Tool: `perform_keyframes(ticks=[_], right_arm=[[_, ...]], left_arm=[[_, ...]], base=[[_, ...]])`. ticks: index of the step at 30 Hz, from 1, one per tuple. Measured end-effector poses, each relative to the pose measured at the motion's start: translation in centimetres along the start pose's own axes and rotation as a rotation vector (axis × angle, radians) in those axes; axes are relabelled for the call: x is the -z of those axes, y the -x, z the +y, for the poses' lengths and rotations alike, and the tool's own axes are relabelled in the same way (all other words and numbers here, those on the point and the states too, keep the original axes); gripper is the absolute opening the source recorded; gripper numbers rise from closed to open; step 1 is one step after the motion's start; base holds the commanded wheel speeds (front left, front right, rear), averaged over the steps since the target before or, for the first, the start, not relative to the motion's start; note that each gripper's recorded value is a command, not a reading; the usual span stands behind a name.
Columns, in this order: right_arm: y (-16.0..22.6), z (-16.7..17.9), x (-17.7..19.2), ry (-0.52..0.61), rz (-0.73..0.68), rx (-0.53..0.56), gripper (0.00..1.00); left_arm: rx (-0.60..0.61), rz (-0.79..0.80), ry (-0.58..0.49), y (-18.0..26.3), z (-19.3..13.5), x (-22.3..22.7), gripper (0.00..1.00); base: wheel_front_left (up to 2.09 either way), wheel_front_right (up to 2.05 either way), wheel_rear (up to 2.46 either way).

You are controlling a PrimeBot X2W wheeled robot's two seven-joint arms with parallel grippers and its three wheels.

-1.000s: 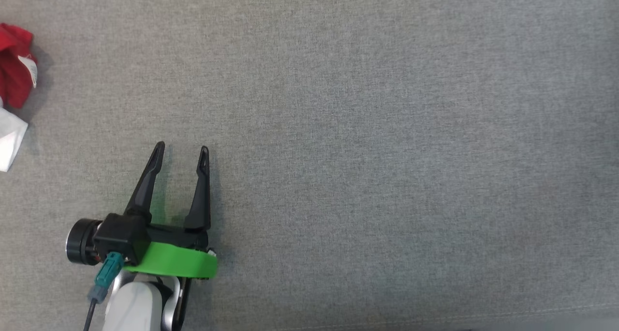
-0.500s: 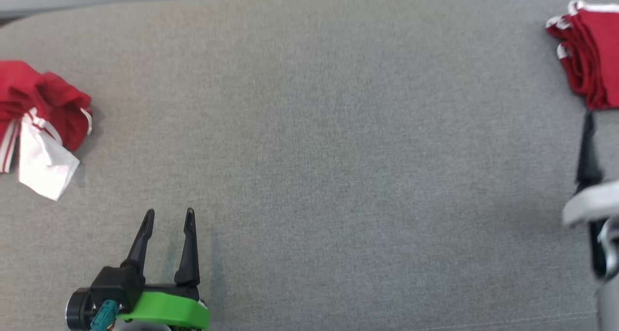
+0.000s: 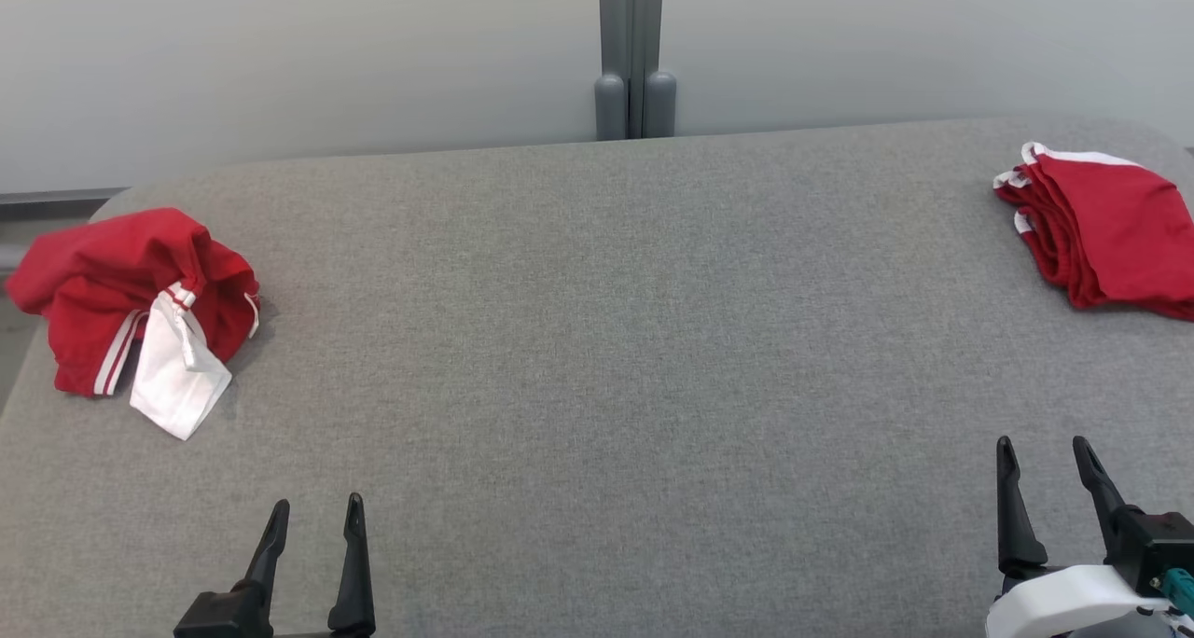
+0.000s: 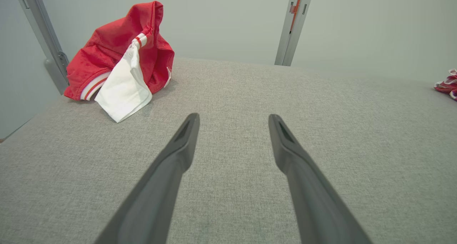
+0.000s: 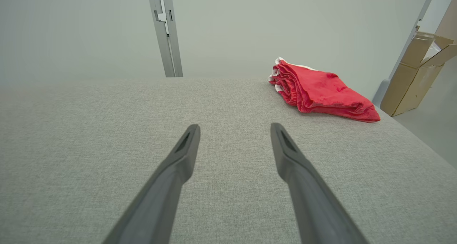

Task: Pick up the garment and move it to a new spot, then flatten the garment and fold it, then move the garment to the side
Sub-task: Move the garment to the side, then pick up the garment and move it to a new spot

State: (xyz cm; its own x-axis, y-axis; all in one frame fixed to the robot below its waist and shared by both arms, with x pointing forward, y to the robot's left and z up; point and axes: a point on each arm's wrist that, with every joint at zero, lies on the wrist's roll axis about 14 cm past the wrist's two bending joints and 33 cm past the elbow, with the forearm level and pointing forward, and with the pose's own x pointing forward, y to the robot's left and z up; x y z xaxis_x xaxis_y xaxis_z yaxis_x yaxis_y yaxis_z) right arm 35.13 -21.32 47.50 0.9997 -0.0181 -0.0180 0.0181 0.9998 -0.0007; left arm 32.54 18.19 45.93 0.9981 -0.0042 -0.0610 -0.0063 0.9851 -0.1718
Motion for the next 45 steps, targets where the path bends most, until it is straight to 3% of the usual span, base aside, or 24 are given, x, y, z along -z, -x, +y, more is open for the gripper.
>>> perform_keyframes(ticks=[22, 28, 37, 42, 45], right_arm=[[-0.5, 2.7, -1.0, -0.011, -0.033, -0.077, 1.00], [-1.6, 6.4, -1.0, -0.027, -0.029, -0.185, 1.00], [-3.2, 16.0, -1.9, -0.055, -0.046, -0.458, 1.00], [-3.7, 18.4, -1.8, -0.064, -0.046, -0.523, 1.00], [-4.8, 18.8, -2.3, -0.060, -0.068, -0.529, 1.00]], left_arm=[[-0.026, -0.052, -0.001, 1.2, 0.8, -1.4, 1.00], [-0.105, -0.070, -0.001, 2.8, 2.9, -1.8, 1.00], [-0.299, -0.085, 0.011, 7.5, 7.8, -1.8, 1.00], [-0.347, -0.094, 0.030, 7.9, 8.9, -2.1, 1.00], [-0.323, -0.138, 0.031, 5.9, 8.7, -3.8, 1.00]], base=[[0.00, 0.00, 0.00], [0.00, 0.00, 0.00], [0.00, 0.00, 0.00], [0.00, 0.00, 0.00], [0.00, 0.00, 0.00]])
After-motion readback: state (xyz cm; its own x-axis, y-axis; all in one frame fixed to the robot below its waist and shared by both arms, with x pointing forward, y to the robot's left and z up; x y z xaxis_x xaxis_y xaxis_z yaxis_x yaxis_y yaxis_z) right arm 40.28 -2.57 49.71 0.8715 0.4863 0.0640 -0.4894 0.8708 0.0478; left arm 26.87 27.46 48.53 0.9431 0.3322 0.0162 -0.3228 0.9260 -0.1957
